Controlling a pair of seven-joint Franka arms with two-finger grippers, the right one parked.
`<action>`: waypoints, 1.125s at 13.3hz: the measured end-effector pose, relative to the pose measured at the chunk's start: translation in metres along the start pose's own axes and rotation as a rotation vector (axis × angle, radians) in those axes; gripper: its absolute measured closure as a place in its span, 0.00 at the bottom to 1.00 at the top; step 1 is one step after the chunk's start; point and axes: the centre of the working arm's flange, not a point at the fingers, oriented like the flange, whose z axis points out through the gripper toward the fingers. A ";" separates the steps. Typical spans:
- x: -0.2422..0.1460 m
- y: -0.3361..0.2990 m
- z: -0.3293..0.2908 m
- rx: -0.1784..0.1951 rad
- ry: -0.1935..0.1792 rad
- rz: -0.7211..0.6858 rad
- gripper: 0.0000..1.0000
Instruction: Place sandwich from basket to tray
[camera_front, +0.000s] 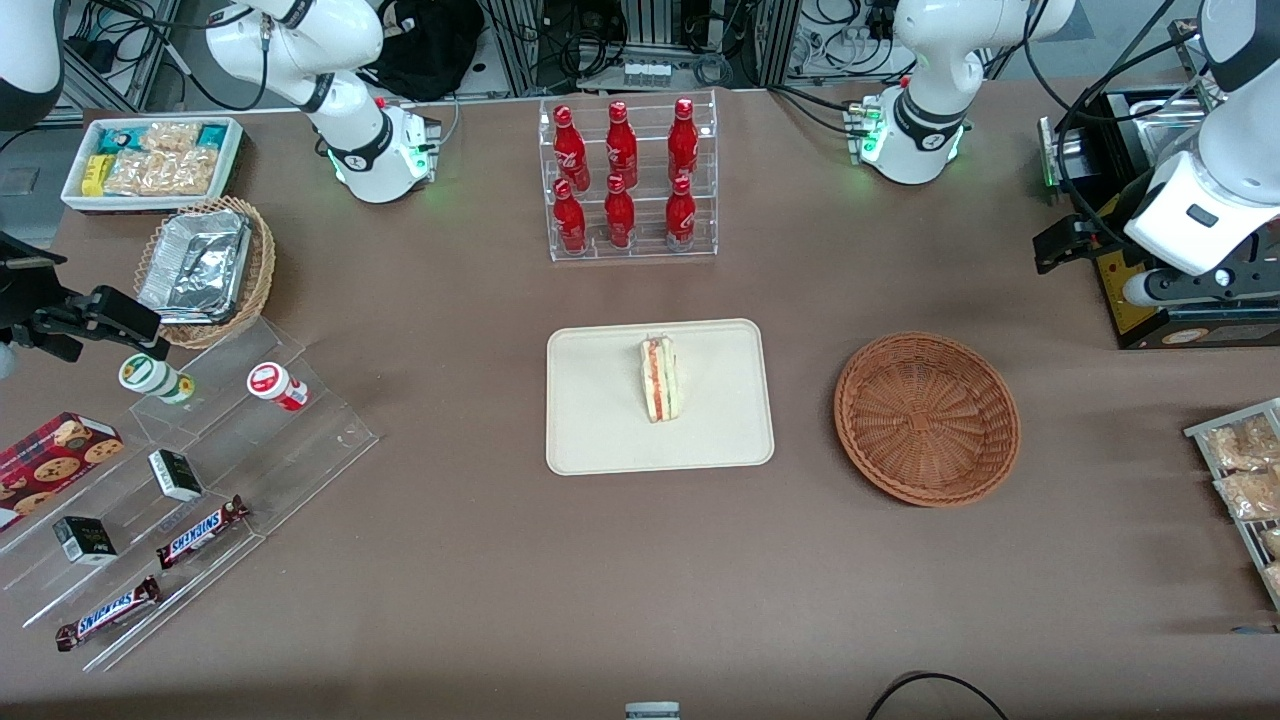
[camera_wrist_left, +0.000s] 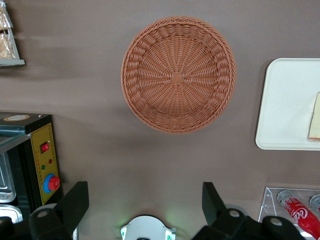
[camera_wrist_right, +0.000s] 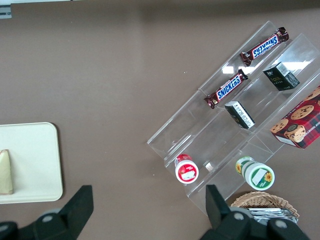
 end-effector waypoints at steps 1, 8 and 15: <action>0.000 0.001 -0.003 0.002 0.007 0.002 0.00; 0.014 0.002 -0.007 0.049 0.073 0.016 0.00; 0.030 0.005 -0.019 0.036 0.112 0.021 0.00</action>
